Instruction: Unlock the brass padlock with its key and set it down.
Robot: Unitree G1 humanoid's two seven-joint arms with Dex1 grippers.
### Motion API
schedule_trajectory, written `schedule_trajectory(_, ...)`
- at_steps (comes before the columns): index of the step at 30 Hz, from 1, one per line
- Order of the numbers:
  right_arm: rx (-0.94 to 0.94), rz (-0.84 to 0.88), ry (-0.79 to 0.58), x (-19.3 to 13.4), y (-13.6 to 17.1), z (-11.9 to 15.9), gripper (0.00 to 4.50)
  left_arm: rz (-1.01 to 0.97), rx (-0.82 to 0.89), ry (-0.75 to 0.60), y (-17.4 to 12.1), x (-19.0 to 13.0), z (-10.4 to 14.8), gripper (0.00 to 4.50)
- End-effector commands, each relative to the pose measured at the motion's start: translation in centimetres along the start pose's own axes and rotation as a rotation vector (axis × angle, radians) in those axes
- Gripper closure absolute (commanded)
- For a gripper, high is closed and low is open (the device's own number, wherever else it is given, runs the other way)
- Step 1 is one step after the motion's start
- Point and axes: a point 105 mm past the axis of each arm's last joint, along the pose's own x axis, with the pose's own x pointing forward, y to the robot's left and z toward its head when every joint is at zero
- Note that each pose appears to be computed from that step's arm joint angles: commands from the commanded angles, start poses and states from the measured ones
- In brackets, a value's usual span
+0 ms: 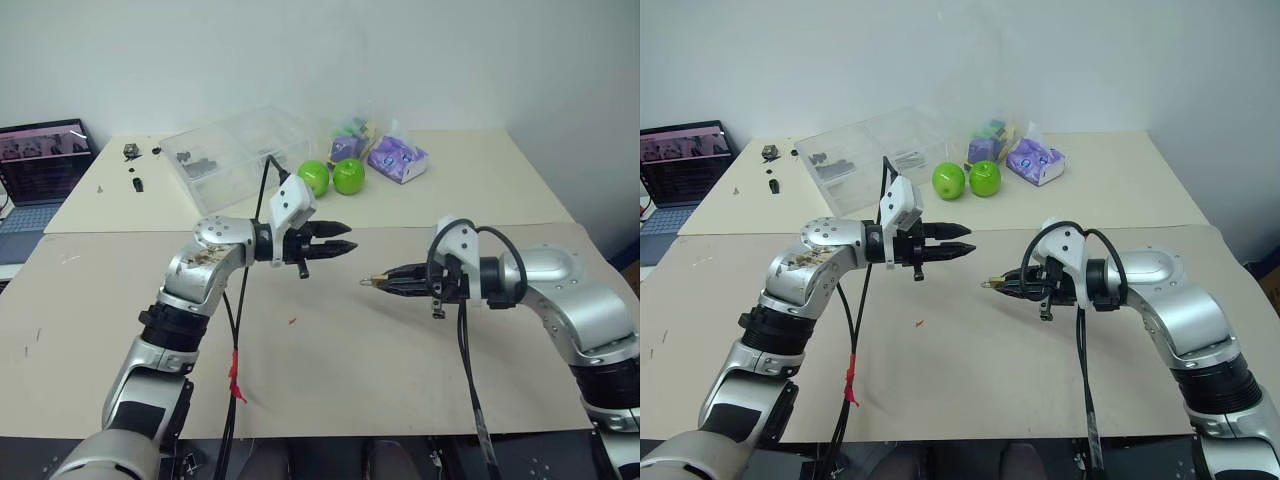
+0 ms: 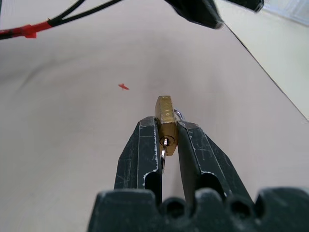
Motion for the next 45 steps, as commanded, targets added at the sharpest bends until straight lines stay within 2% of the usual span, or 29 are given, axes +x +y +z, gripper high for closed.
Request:
schedule_trajectory(1, -0.149, -0.041, -0.032, 0.2, -0.3, 1.5, 4.35, 0.037, 0.024, -0.045, 0.5, -1.4, 1.7, 1.6)
schedule_trajectory(7, -0.337, -0.069, -0.019, 1.0, -0.4, 1.7, 4.35, 0.058, -0.007, -0.041, 0.8, -2.9, 2.0, 1.6)
schedule_trajectory(16, -0.618, -0.09, -0.047, 2.5, 0.2, 0.8, 4.35, -0.012, 0.076, 0.154, -0.7, -6.0, -0.9, 1.6)
schedule_trajectory(25, -0.912, -0.097, -0.058, 5.6, 1.3, -1.3, 4.35, -0.038, 0.087, 0.155, -1.2, -6.1, -0.6, 1.6)
schedule_trajectory(32, -0.984, -0.057, -0.102, 7.8, 2.1, -2.0, 4.35, -0.034, 0.094, 0.149, -1.1, -5.9, -0.4, 1.6)
schedule_trajectory(40, -1.05, 0.023, -0.048, 8.4, 2.8, -5.1, 4.35, -0.051, 0.099, 0.135, -1.3, -5.2, -0.2, 1.6)
schedule_trajectory(42, -1.054, 0.027, -0.036, 8.1, 2.6, -5.5, 3.36, -0.056, 0.103, 0.131, -1.2, -5.0, -0.1, 1.55)
schedule_trajectory(43, -1.061, 0.029, -0.029, 8.0, 2.5, -5.7, 3.21, -0.059, 0.104, 0.129, -1.2, -4.9, 0.0, 1.55)
schedule_trajectory(44, -1.064, 0.033, -0.02, 7.8, 2.4, -5.9, 2.7, -0.062, 0.104, 0.127, -1.2, -4.8, 0.0, 1.55)
schedule_trajectory(45, -1.064, 0.035, -0.013, 7.6, 2.2, -6.0, 2.4, -0.065, 0.105, 0.125, -1.2, -4.7, 0.0, 1.55)
